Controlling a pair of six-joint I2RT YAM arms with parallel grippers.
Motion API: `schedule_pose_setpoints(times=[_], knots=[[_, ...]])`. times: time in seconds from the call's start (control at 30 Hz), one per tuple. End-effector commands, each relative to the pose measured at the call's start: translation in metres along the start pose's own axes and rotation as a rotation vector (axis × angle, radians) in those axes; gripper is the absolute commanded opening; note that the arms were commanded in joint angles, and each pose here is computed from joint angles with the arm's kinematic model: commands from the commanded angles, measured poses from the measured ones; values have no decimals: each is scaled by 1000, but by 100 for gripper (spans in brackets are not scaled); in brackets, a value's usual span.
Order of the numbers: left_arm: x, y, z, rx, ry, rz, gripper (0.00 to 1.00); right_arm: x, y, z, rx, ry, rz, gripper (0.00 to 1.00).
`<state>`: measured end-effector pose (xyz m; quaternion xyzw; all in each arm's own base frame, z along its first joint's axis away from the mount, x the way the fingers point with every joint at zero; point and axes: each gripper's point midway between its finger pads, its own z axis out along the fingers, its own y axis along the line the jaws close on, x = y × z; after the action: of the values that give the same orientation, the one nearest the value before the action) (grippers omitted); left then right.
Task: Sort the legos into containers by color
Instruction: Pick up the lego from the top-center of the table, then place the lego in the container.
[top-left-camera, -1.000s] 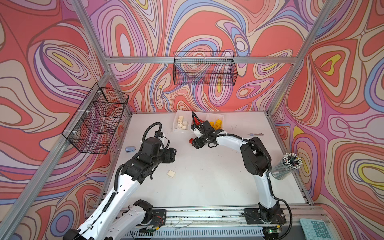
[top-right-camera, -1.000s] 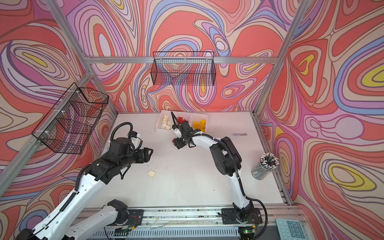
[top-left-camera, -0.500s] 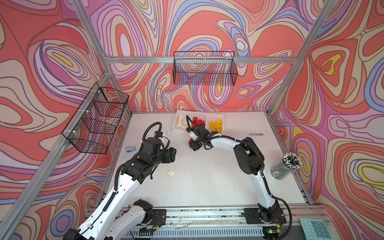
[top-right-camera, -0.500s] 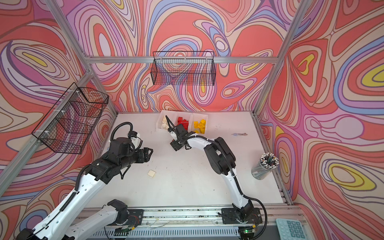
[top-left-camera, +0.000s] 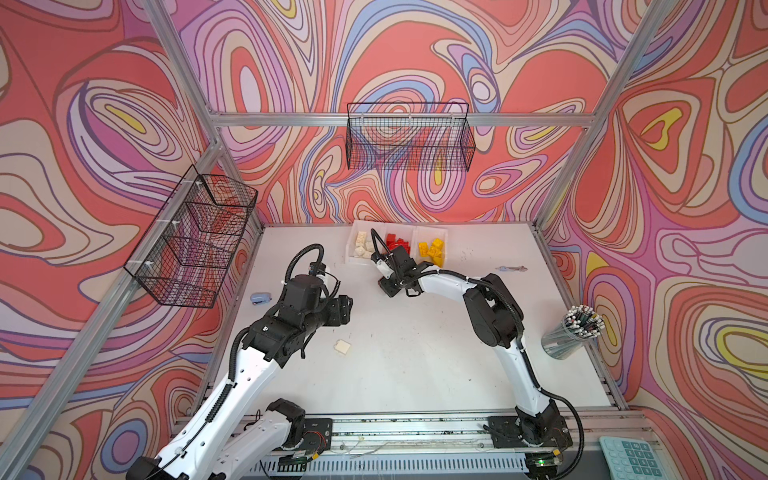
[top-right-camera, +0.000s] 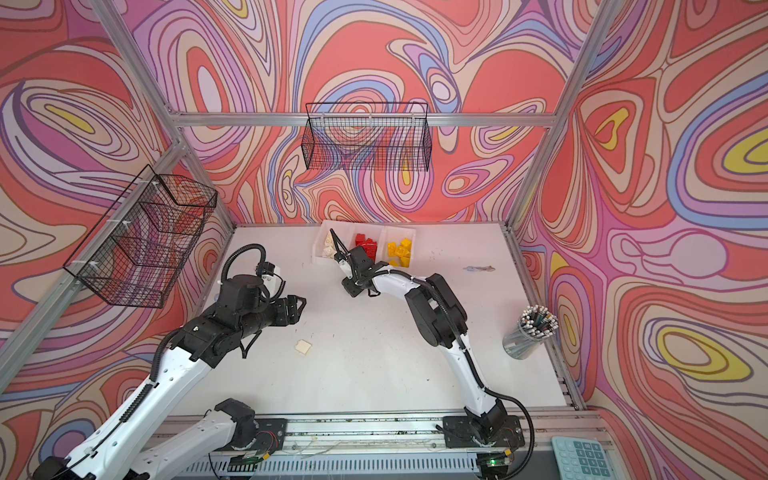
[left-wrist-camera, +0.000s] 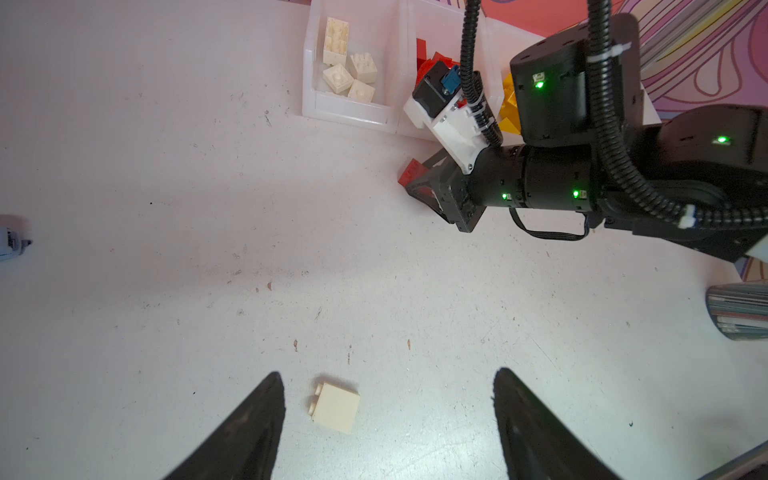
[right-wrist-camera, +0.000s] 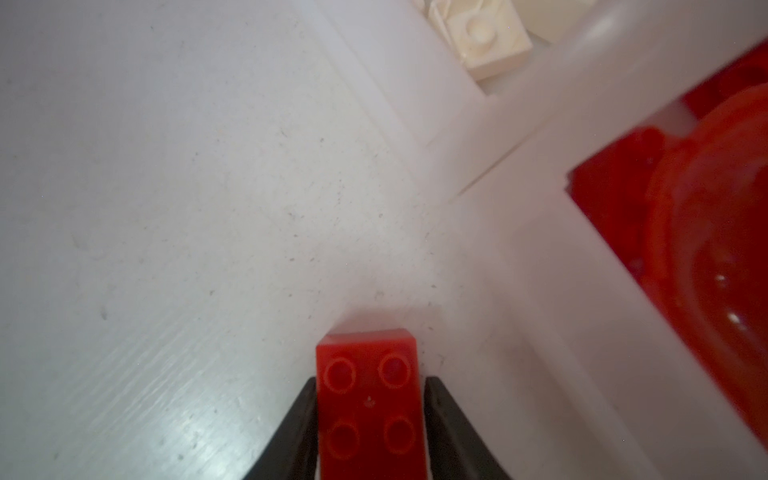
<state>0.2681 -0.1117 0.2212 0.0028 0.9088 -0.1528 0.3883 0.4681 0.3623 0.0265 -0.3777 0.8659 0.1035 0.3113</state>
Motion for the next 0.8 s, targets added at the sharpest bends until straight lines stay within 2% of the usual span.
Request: schedule_pose_setpoints(times=[0.0, 0.13, 0.27, 0.6, 0.77], knots=[[3, 4, 1, -18, 20, 18, 79, 4, -1, -1, 19, -8, -2, 34], [4, 4, 2, -19, 25, 16, 79, -7, -4, -14, 33, -51, 13, 18], [6, 3, 3, -13, 37, 15, 79, -21, -7, -28, 45, -87, 26, 12], [7, 1, 3, -4, 40, 18, 79, -64, -25, -73, 127, -185, 92, 11], [7, 1, 3, -1, 41, 17, 79, -79, -44, -82, 172, -205, 144, 11]])
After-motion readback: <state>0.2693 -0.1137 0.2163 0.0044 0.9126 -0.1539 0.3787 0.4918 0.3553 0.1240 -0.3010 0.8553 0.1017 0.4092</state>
